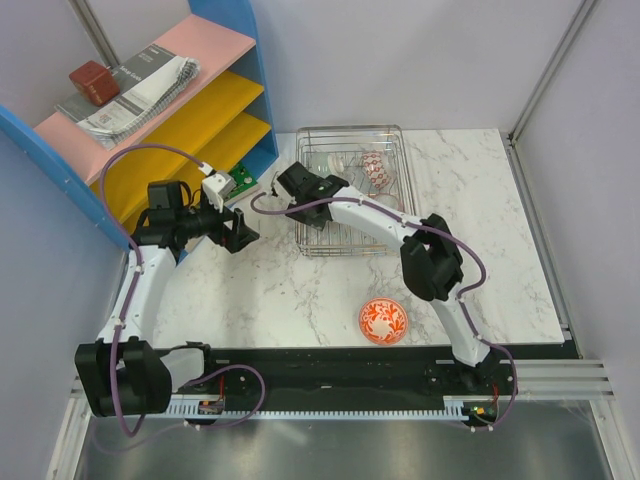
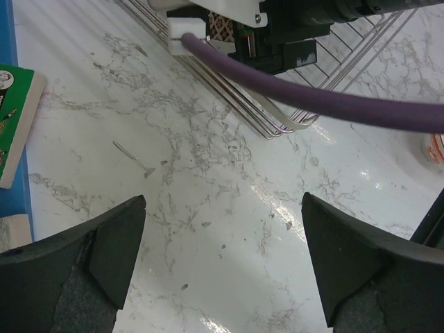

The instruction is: Load the bowls into the dish rack

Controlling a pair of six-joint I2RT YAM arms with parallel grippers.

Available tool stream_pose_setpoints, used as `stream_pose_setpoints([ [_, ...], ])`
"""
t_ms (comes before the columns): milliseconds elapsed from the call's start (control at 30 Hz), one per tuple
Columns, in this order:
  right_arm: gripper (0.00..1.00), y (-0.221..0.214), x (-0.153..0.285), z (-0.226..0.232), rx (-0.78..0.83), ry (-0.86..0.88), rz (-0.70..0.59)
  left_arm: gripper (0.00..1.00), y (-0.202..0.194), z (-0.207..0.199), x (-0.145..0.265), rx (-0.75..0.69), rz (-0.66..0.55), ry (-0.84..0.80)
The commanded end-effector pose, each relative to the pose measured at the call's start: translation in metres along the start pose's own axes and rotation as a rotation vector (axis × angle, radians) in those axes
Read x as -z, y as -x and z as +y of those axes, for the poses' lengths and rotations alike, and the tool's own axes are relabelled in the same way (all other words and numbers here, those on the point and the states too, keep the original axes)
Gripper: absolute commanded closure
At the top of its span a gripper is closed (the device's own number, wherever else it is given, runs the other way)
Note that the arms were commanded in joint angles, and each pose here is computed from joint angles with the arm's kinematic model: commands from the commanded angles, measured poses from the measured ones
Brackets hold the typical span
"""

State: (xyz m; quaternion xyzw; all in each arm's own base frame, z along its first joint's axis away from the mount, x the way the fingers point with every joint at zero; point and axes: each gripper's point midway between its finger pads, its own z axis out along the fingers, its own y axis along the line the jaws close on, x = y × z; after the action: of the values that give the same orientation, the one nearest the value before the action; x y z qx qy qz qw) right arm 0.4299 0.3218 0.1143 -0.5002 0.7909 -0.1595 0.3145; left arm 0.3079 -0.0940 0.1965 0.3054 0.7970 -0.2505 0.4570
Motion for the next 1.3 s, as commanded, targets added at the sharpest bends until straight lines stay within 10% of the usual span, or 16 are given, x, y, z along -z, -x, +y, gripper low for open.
stream_pose_setpoints([
  [0, 1.00, 0.025, 0.003, -0.024, 0.009, -0.119, -0.061, 0.00, 0.011, -0.002, 0.005, -0.015, -0.050, 0.002],
  [633, 0.94, 0.017, -0.023, -0.006, 0.116, -0.171, -0.031, 0.00, 0.008, -0.002, 0.006, -0.012, -0.054, -0.001],
  [933, 0.41, 0.008, -0.015, -0.003, 0.125, -0.145, -0.025, 0.00, 0.010, -0.002, 0.007, -0.012, -0.059, -0.003],
  [1267, 0.18, 0.002, -0.013, 0.008, 0.112, -0.090, -0.033, 0.00, 0.012, -0.002, 0.008, -0.014, -0.066, -0.001],
])
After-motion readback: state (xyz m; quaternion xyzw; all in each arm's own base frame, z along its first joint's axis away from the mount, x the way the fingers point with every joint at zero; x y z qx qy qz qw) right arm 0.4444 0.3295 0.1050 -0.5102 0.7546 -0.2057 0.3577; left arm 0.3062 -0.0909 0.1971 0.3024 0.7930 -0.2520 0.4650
